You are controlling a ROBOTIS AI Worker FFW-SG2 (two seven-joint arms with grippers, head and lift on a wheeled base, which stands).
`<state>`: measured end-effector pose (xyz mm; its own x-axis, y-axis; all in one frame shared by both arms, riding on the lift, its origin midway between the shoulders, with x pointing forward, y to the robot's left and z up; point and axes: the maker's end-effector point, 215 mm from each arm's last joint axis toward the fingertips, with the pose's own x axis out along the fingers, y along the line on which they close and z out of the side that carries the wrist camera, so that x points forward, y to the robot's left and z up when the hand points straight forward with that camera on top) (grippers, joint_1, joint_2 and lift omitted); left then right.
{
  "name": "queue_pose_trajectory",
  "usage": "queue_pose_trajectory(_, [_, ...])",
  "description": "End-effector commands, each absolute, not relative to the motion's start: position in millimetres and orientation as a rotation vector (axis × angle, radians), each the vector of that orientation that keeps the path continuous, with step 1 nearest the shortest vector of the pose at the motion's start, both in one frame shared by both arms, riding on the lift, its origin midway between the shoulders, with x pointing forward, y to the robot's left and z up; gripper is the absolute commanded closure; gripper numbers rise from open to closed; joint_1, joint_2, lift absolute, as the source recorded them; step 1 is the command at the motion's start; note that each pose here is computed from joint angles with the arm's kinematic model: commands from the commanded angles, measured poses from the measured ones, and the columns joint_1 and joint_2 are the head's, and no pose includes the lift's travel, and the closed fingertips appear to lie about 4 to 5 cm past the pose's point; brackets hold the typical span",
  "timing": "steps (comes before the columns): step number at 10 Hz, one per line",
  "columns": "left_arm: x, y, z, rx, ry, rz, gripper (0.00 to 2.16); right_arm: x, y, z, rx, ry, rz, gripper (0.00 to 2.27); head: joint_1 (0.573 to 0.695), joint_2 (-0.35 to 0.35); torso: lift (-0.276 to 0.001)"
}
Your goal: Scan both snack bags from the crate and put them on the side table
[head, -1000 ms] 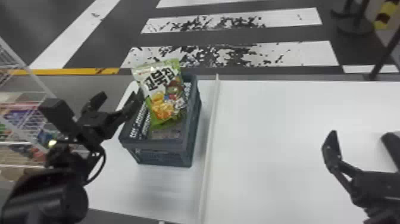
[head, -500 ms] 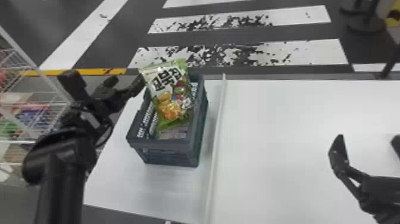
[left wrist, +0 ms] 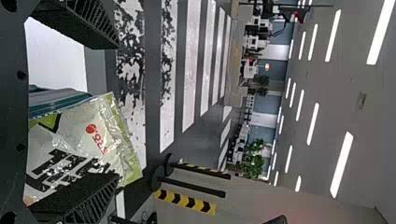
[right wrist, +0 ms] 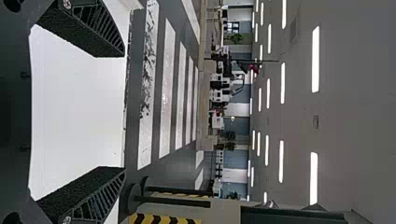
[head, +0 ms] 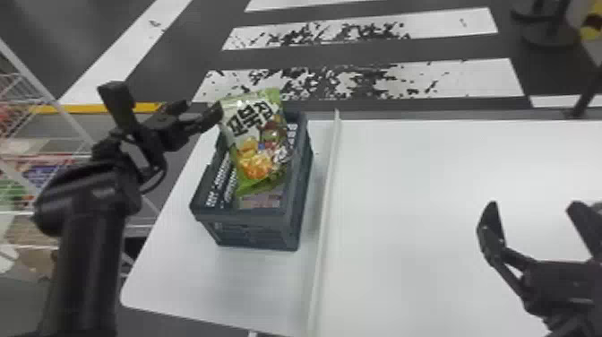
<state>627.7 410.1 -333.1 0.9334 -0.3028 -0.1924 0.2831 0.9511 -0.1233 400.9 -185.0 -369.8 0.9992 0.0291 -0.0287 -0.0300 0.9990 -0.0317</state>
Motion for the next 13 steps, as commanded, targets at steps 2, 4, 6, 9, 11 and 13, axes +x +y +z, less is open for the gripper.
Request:
queue_pose_trajectory(2, [641,402,-343,-0.097,0.249,-0.337,0.00,401,-184,-370,-0.035,0.028,0.031,0.06,0.695,0.237,-0.087])
queue_pose_trajectory(4, [645,391,-346,-0.091,0.276,-0.381,0.00,402,-184,-371,-0.037,0.030,0.031,0.06,0.695,0.221,-0.087])
queue_pose_trajectory(6, [645,383,-358,-0.103,0.314,-0.390,0.22,403,-185,-372,-0.040,0.033,0.031,0.06,0.695,0.214,-0.087])
queue_pose_trajectory(9, [645,383,-372,-0.105,0.360,-0.377,1.15,405,-185,-375,-0.041,0.036,0.032,0.06,0.695,0.206,-0.087])
queue_pose_trajectory(11, [637,384,-379,-0.129,0.386,-0.383,1.42,405,-185,-375,-0.041,0.036,0.032,0.06,0.695,0.206,-0.087])
queue_pose_trajectory(13, [628,395,-377,-0.173,0.379,-0.337,2.13,405,-185,-374,-0.041,0.034,0.032,0.06,0.695,0.211,-0.087])
